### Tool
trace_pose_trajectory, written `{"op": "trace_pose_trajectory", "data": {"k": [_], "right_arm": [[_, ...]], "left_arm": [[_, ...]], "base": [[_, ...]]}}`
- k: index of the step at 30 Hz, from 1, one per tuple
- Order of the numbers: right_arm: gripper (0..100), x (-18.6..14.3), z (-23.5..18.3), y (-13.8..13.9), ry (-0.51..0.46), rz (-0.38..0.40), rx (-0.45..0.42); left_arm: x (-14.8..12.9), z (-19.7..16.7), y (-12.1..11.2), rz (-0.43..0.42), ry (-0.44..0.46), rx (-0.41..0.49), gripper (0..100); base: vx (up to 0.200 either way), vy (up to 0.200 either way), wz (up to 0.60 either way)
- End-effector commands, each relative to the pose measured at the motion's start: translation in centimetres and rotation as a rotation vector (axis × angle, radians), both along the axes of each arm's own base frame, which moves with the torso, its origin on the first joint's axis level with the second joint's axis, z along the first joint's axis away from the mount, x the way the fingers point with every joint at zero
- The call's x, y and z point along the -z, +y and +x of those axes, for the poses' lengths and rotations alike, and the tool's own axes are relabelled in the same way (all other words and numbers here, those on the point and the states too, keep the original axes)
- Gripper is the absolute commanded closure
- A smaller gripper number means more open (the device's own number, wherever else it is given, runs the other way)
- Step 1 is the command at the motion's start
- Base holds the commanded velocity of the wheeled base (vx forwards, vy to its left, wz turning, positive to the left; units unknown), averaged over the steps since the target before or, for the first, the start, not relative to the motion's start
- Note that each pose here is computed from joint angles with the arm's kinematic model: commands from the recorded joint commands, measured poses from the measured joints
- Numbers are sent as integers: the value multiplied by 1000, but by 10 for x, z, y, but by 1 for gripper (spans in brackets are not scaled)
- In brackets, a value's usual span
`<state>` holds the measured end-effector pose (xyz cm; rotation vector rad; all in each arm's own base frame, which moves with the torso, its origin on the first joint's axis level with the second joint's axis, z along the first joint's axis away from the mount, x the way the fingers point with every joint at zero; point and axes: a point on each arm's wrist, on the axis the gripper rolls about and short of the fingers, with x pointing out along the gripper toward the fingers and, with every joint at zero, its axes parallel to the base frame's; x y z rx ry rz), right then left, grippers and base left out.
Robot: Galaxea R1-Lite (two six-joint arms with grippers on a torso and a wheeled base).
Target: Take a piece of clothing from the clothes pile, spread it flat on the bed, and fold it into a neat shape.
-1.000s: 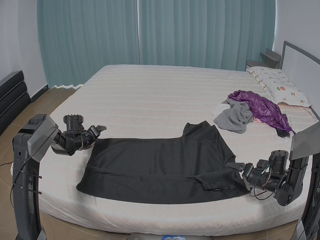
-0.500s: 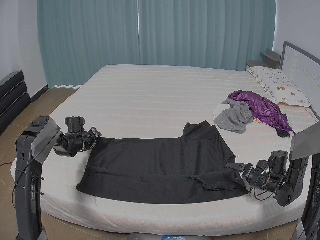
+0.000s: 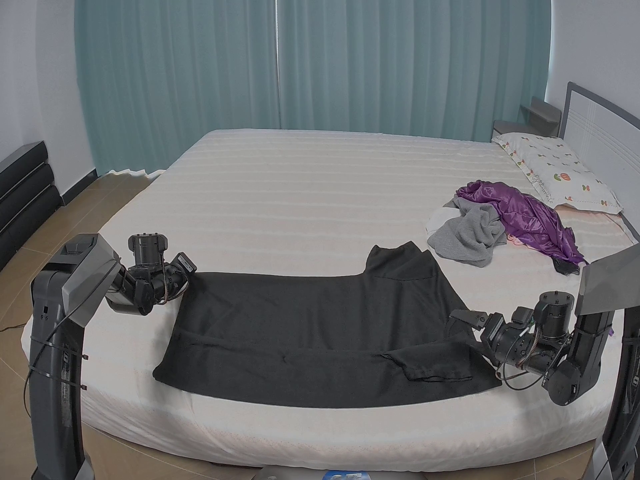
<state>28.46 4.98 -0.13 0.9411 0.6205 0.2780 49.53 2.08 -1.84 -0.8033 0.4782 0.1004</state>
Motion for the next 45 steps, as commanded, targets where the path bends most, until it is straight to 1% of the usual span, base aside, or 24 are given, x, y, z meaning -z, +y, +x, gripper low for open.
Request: {"op": "trace_pose_trajectory", "data": {"k": [1, 4, 5, 6, 7, 9, 12, 15, 16, 17, 18, 19, 23, 26, 31, 35, 37, 38, 45], "right_arm": [[0, -2, 23, 9, -66, -23, 38], [0, -9, 42, 14, -105, -42, 35], [0, -9, 42, 14, -105, -42, 35], [0, -11, 58, 18, -123, -87, 29], [0, -11, 65, 20, -123, -119, 39], [0, -13, 83, 24, -133, -168, 69], [0, -13, 108, 33, -123, -204, 94], [0, -13, 131, 37, -122, -244, 94], [0, -11, 138, 38, -115, -263, 97], [0, -11, 138, 38, -115, -263, 97], [0, -6, 150, 40, -104, -293, 106], [0, -3, 155, 42, -99, -304, 110], [0, 1, 175, 43, -86, -319, 120], [0, -1, 190, 38, -88, -331, 128], [0, 8, 207, 36, -88, -358, 126], [0, 9, 214, 35, -115, -386, 120], [0, 10, 214, 35, -115, -387, 120], [0, 12, 219, 35, -134, -400, 118], [0, 17, 226, 35, -138, -402, 121]], "left_arm": [[-5, 0, 0, -7, -8, -3, 100], [-4, -1, -1, -11, -2, -2, 100], [-4, -1, -1, -11, -2, -2, 100], [-4, -1, -3, -16, 0, -2, 100], [-3, -1, -3, -23, 2, -3, 100], [-5, -1, -3, -33, 0, -8, 100], [-7, -3, -3, -48, 4, -17, 100], [-7, -5, -1, -49, 10, -21, 100], [-7, -6, -1, -50, 10, -20, 100], [-7, -6, -1, -50, 10, -20, 100], [-5, -7, -1, -50, 17, -23, 100], [-4, -7, 0, -50, 19, -23, 100], [-5, -8, 1, -51, 22, -23, 100], [-3, -11, 1, -52, 33, -24, 100], [-4, -12, 1, -52, 34, -22, 100], [-4, -12, 0, -54, 34, -22, 100], [-4, -12, 1, -54, 34, -23, 100], [-4, -12, 0, -54, 34, -22, 100], [-4, -12, 0, -54, 34, -22, 100]], "base": [[0, 0, 0], [0, 0, 0], [0, 0, 0], [0, 0, 0], [0, 0, 0], [0, 0, 0], [0, 0, 0], [0, 0, 0], [0, 0, 0], [0, 0, 0], [0, 0, 0], [0, 0, 0], [0, 0, 0], [0, 0, 0], [0, 0, 0], [0, 0, 0], [0, 0, 0], [0, 0, 0], [0, 0, 0]]}}
